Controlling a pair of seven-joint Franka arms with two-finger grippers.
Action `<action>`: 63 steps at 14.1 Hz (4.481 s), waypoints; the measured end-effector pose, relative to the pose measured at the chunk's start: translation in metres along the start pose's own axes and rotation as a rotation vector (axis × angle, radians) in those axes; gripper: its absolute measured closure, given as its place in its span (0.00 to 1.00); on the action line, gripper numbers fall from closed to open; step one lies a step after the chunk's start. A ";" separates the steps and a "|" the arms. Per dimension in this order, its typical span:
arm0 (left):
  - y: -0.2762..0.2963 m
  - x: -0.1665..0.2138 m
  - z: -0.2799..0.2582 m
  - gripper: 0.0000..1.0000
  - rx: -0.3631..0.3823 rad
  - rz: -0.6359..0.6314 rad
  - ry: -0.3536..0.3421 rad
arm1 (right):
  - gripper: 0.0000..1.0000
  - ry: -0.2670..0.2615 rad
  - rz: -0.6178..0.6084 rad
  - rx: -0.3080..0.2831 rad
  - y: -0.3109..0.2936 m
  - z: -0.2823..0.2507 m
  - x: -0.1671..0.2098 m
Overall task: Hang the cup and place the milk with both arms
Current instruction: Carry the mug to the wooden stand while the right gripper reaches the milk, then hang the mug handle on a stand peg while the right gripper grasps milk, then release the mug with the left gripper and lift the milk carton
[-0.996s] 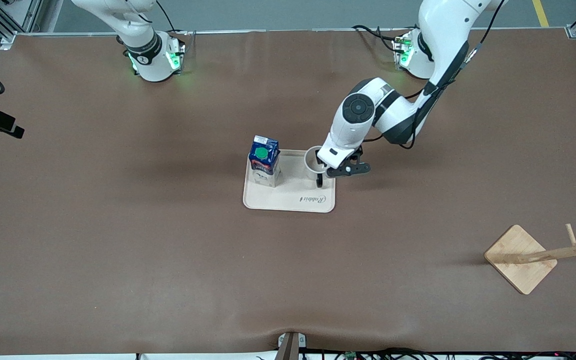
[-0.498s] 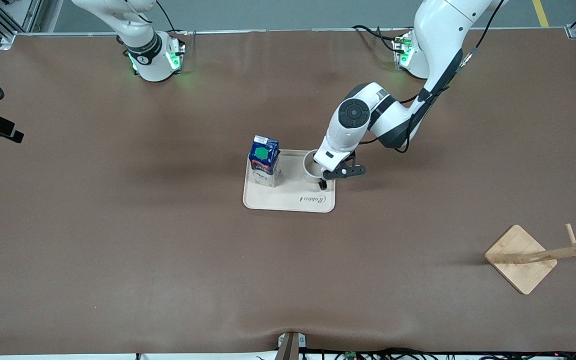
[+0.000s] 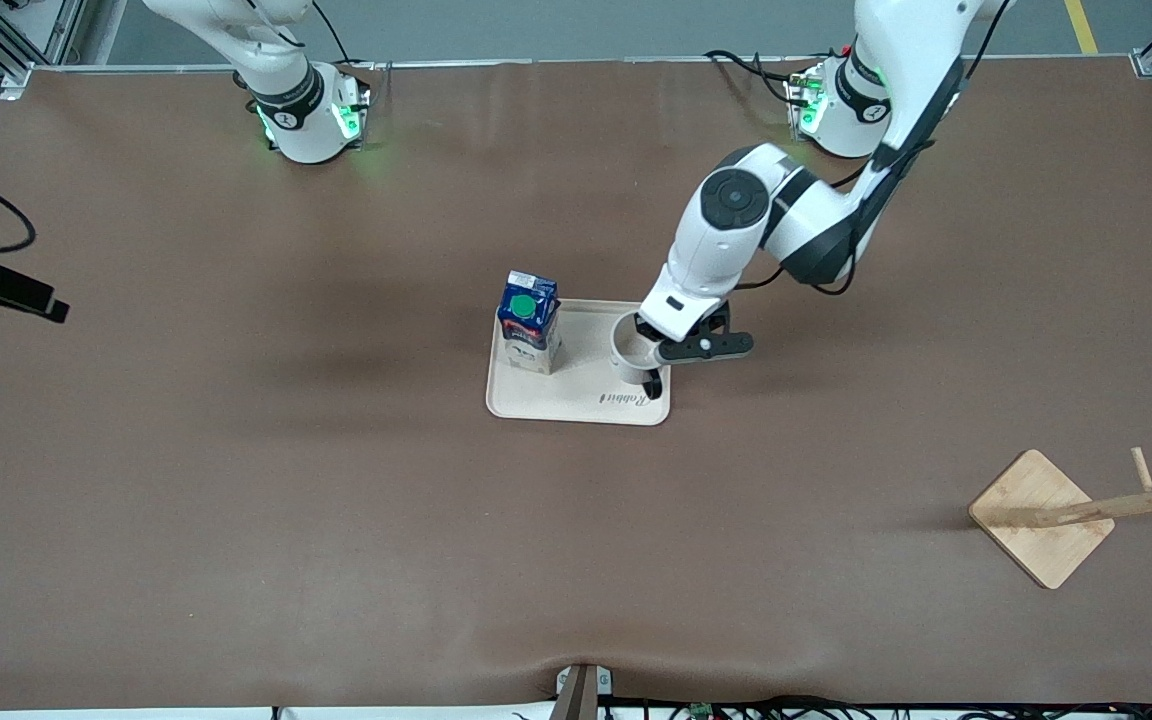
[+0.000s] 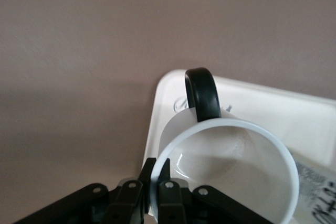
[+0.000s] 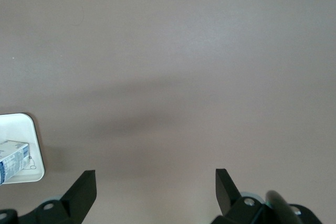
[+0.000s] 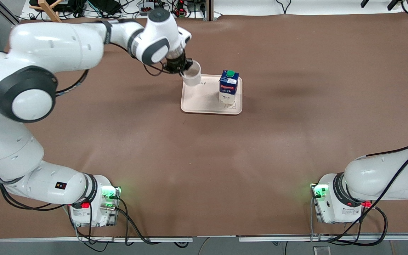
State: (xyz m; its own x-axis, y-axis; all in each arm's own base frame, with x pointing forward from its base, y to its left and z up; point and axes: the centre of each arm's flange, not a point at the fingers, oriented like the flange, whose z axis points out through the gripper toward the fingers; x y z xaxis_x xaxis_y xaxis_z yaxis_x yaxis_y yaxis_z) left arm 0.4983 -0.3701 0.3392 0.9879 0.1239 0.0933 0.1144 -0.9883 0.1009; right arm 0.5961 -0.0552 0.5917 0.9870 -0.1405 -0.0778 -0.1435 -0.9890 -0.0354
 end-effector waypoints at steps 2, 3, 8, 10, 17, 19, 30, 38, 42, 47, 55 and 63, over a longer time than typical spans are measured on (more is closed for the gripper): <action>-0.018 0.021 -0.040 0.93 -0.006 0.046 0.067 | 0.00 -0.022 -0.020 -0.008 -0.012 0.013 0.006; -0.036 0.036 -0.058 0.93 0.003 0.072 0.093 | 0.00 -0.035 -0.028 -0.010 -0.017 0.020 0.009; -0.138 0.103 -0.115 0.93 0.065 0.119 0.167 | 0.00 -0.116 -0.055 -0.017 -0.034 0.063 0.023; -0.177 0.124 -0.130 0.93 0.087 0.136 0.185 | 0.00 -0.127 -0.102 -0.016 -0.076 0.066 0.017; -0.317 0.177 -0.173 0.93 0.154 0.128 0.225 | 0.00 -0.177 0.035 0.054 -0.263 0.085 -0.041; -0.348 0.186 -0.187 0.93 0.143 0.080 0.246 | 0.00 -0.184 0.058 0.034 -0.302 0.099 -0.058; -0.427 0.225 -0.177 0.93 0.078 -0.052 0.250 | 0.00 -0.174 0.064 0.015 -0.412 0.176 -0.095; -0.442 0.228 -0.177 0.93 0.078 -0.074 0.253 | 0.00 -0.176 0.115 -0.007 -0.442 0.202 -0.112; -0.444 0.228 -0.178 0.93 0.079 -0.077 0.254 | 0.00 -0.167 0.122 -0.003 -0.451 0.218 -0.114; -0.461 0.227 -0.178 0.93 0.083 -0.100 0.252 | 0.00 -0.167 0.123 -0.016 -0.463 0.238 -0.124; -0.470 0.228 -0.157 0.48 0.072 -0.107 0.219 | 0.00 -0.164 0.097 -0.043 -0.475 0.267 -0.138; -0.428 0.216 -0.203 0.00 0.085 -0.057 0.115 | 0.28 -0.132 0.159 -0.075 -0.475 0.274 -0.140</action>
State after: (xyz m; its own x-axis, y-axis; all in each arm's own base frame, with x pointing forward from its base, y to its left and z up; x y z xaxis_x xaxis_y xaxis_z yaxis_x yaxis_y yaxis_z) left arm 0.6413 0.0975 0.5175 0.9617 0.1845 0.2030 0.1831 -0.9828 0.0257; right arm 0.5059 0.4470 0.3463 0.9337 -0.2926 -0.2065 -0.2861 -0.9562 0.0612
